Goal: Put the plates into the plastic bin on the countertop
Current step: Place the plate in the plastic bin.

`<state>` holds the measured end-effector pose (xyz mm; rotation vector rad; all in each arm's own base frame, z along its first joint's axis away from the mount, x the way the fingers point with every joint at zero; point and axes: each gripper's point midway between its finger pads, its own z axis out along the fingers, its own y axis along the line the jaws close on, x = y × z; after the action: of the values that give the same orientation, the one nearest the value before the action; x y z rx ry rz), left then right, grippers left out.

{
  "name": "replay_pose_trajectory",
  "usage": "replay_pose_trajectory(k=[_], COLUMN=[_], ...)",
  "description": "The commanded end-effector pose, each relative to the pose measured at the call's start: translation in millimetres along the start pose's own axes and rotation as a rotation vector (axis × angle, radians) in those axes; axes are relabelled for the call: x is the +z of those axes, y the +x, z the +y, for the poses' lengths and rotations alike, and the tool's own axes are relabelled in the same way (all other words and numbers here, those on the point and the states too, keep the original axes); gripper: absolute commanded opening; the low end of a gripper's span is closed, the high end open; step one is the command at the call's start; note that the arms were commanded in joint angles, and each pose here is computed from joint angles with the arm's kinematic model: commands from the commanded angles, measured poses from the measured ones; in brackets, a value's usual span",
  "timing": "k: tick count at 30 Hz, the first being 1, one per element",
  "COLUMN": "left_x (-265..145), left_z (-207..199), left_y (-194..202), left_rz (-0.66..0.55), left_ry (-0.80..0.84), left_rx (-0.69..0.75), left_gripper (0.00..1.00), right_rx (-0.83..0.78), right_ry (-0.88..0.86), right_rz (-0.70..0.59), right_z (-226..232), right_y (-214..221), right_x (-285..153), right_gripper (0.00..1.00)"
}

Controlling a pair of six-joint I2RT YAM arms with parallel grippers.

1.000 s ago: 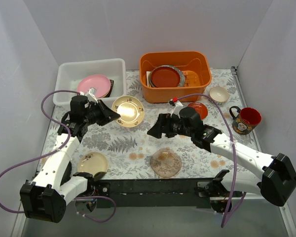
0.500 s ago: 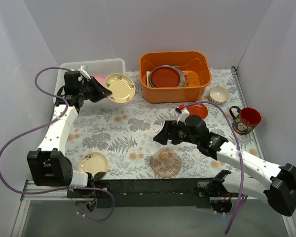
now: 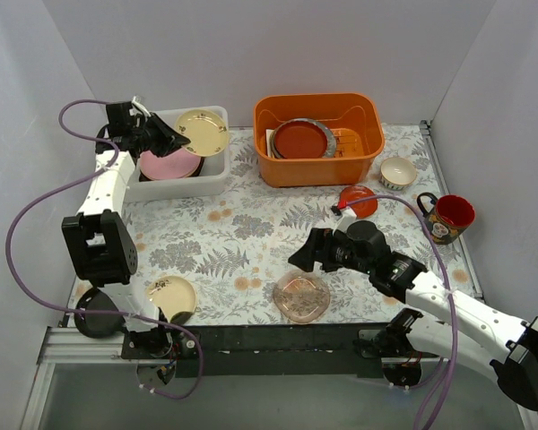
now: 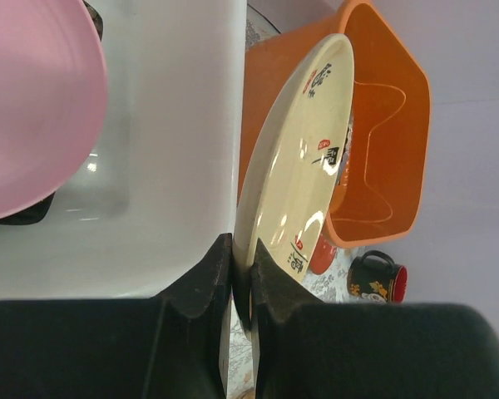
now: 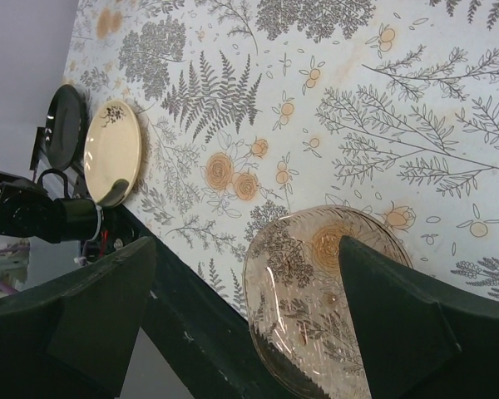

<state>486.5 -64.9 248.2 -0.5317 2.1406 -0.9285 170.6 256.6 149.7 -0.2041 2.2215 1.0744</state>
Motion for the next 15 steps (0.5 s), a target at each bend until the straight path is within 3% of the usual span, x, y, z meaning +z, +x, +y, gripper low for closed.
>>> replay_pose_trajectory(k=[1, 15], left_x=[-1, 34], left_z=[-11, 48], left_y=[-27, -54], left_rz=[-0.043, -0.075], left_ry=[0.038, -0.108], left_rx=[-0.016, -0.13], left_gripper=[0.0, 0.0], right_rx=[0.007, 0.01], right_ry=[0.017, 0.01], right_rz=[-0.031, -0.012], right_z=[-5, -6], right_y=[-3, 2], right_x=[-3, 1], right_gripper=[0.98, 0.98])
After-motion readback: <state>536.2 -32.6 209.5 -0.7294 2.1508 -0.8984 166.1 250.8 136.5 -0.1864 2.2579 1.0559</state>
